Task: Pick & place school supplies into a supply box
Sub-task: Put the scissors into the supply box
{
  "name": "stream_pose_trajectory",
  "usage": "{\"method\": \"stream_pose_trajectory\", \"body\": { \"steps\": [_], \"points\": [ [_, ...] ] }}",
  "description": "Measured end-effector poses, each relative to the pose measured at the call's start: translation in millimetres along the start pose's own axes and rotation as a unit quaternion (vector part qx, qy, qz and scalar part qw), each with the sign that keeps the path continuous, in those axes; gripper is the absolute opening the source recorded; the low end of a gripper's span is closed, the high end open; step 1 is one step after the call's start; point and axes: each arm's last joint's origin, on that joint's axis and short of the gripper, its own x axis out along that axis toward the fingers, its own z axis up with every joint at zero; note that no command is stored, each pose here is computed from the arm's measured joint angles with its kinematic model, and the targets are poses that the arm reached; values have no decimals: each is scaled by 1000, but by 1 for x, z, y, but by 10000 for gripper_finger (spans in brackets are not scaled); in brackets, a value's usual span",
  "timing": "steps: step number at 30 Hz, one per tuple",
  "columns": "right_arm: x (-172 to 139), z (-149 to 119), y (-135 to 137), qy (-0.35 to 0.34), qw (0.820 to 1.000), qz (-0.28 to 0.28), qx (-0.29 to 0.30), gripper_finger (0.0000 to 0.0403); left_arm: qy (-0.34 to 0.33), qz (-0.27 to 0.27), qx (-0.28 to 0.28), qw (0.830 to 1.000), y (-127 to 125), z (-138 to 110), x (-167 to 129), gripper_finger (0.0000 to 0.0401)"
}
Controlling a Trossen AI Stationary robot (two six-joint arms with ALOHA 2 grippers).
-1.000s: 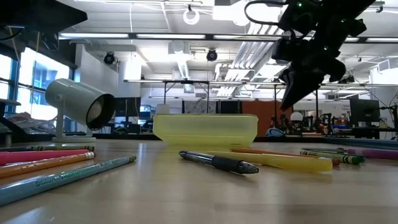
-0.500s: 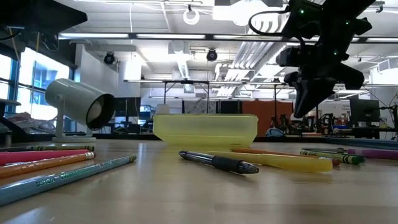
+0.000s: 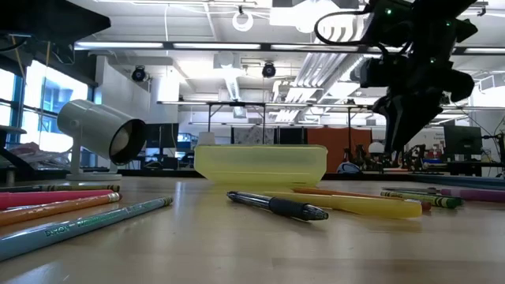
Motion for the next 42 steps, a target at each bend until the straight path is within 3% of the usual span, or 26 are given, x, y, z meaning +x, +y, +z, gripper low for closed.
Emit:
{"method": "stream_pose_trajectory", "body": {
  "steps": [3,5,7,9,11,15,20,27,34,40,42],
  "points": [
    [-4,-1,4,16,999,-13,46,110,0,0,0,1000,0,0,0,51],
    [-6,-5,7,46,993,1,111,110,0,0,0,1000,0,0,0,51],
    [-8,-10,10,89,978,43,186,110,0,0,0,1000,0,0,0,51],
    [-9,-13,14,132,950,92,267,110,0,0,0,1000,0,0,0,51],
    [-9,-15,17,156,932,106,308,110,0,0,0,1000,0,0,0,51],
    [-9,-23,19,184,938,78,283,110,0,0,-1,1000,0,0,0,51],
    [-6,-30,20,230,927,51,291,110,1,1,1,1000,0,0,0,51],
    [23,-27,23,274,930,39,244,110,2,2,2,1000,0,-1,0,51],
    [52,-32,28,346,910,45,223,110,4,2,4,1000,0,-1,0,51],
    [66,-33,30,345,931,33,117,110,4,2,4,1000,0,-1,0,51],
    [67,-32,29,338,934,25,111,110,4,2,4,1000,0,-1,0,51]
  ]
}}
